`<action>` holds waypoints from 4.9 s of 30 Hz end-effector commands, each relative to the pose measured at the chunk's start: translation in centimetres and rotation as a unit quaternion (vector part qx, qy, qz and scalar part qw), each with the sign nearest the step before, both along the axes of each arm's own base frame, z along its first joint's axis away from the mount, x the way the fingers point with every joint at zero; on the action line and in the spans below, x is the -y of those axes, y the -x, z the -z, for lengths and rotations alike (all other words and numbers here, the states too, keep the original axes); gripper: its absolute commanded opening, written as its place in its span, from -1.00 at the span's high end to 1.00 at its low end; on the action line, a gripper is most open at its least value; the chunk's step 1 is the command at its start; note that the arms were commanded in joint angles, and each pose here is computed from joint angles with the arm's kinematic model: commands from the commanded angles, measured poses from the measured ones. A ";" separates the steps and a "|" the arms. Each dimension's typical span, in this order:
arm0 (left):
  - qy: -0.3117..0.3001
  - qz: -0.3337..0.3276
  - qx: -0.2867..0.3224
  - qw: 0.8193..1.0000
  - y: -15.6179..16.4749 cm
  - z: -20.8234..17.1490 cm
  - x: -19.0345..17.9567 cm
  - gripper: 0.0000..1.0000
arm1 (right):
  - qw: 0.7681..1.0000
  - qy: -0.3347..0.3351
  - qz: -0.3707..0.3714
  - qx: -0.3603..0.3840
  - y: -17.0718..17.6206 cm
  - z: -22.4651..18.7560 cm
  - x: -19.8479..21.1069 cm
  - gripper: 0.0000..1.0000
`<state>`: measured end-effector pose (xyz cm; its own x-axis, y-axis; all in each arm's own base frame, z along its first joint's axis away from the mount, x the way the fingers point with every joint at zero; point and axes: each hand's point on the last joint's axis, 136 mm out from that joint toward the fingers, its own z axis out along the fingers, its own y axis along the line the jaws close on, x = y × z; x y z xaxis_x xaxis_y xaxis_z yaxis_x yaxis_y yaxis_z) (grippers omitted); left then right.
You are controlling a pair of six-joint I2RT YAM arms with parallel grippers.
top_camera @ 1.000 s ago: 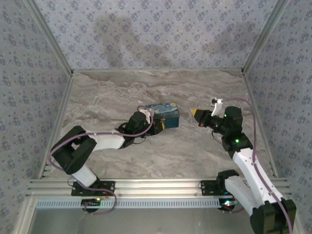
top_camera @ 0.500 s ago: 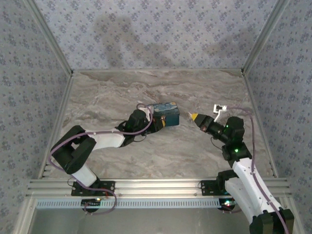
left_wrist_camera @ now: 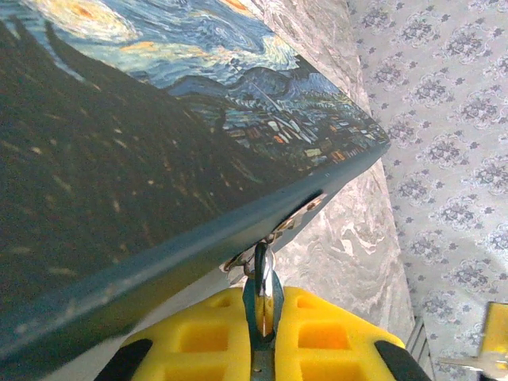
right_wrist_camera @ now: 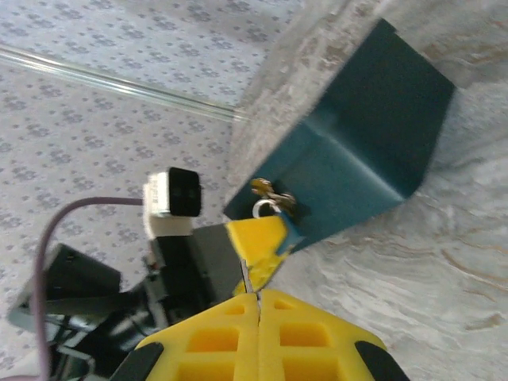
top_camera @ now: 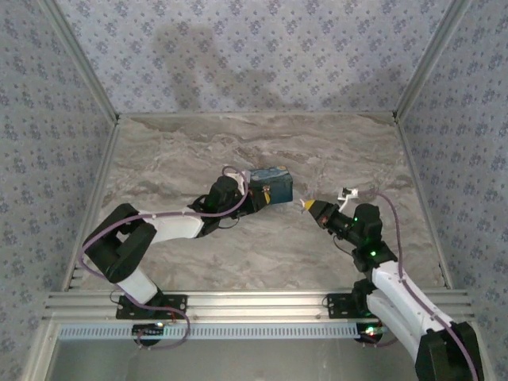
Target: Unlock the padlock with the key
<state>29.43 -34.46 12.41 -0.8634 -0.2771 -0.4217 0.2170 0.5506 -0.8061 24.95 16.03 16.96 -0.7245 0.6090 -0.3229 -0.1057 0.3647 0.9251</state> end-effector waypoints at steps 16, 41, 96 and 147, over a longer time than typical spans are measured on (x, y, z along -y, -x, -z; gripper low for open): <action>0.062 -0.002 0.013 0.998 -1.4 -3.8 0.8 1.00 | 1.000 0.007 -0.014 0.025 -2.0 0.8 -3.8 1.00; 0.081 -0.010 0.010 0.997 -1.7 -4.1 0.6 1.00 | 0.998 -0.026 -0.047 0.023 -3.7 1.7 -8.3 1.00; 0.149 -0.024 0.010 0.988 0.0 -3.1 0.7 1.00 | 0.999 -0.042 0.004 0.029 -4.1 5.0 -9.7 1.00; 0.222 -0.011 0.054 0.973 0.5 -6.0 1.6 1.00 | 0.989 -0.138 0.040 -0.043 -6.5 4.0 -10.3 1.00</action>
